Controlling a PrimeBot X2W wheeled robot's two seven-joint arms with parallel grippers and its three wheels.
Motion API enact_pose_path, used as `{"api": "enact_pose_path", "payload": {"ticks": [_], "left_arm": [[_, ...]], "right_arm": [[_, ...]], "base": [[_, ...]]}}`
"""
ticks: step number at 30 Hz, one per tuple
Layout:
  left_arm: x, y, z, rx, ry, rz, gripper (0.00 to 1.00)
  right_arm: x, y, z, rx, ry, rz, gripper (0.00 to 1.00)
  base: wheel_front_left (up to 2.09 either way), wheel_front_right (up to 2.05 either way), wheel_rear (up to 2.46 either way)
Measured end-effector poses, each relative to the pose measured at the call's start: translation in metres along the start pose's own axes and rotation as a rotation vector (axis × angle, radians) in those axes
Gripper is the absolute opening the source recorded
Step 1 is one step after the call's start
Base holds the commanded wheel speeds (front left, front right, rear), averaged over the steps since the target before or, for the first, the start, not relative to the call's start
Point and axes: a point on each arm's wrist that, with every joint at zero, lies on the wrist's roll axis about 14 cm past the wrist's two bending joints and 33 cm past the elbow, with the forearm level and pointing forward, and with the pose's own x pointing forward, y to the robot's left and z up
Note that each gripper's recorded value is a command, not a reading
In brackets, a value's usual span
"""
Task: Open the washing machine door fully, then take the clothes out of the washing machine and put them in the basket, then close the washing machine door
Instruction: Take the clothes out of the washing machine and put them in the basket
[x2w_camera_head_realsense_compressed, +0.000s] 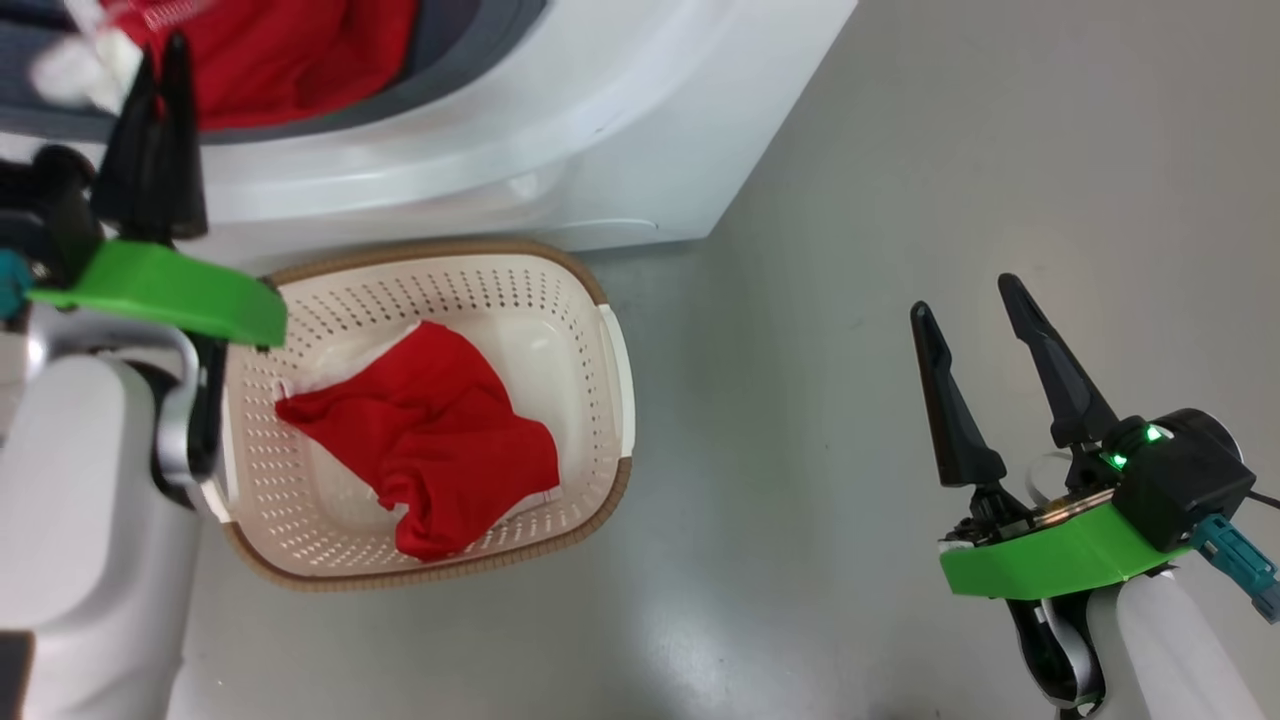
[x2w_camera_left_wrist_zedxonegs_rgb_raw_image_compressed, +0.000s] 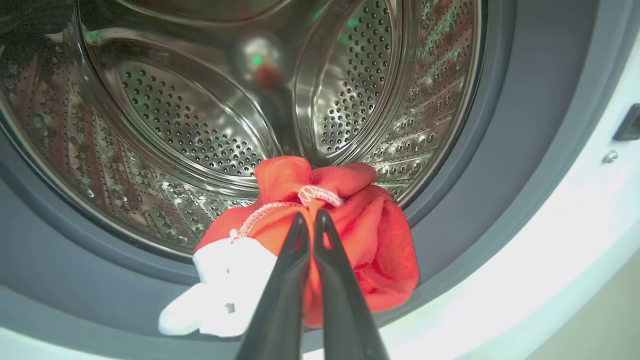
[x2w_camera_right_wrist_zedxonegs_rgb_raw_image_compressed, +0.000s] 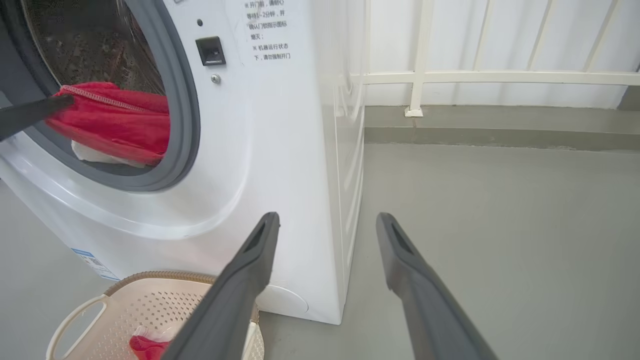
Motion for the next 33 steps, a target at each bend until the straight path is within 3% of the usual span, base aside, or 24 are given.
{"api": "enact_pose_path", "payload": {"ticks": [9,33], "left_arm": [[-0.036,-0.006,0.005,-0.007,0.023,0.005,0.0],[-0.116,-0.031,0.069,-0.025,-0.112,0.02,0.0]], "right_arm": [[-0.012,0.004,0.013,-0.001,-0.024,0.005,1.0],[-0.036,0.017,0.054,-0.004,-0.126,0.032,1.0]], "base": [[0.0,0.0,0.0],[0.0,0.0,0.0]]}}
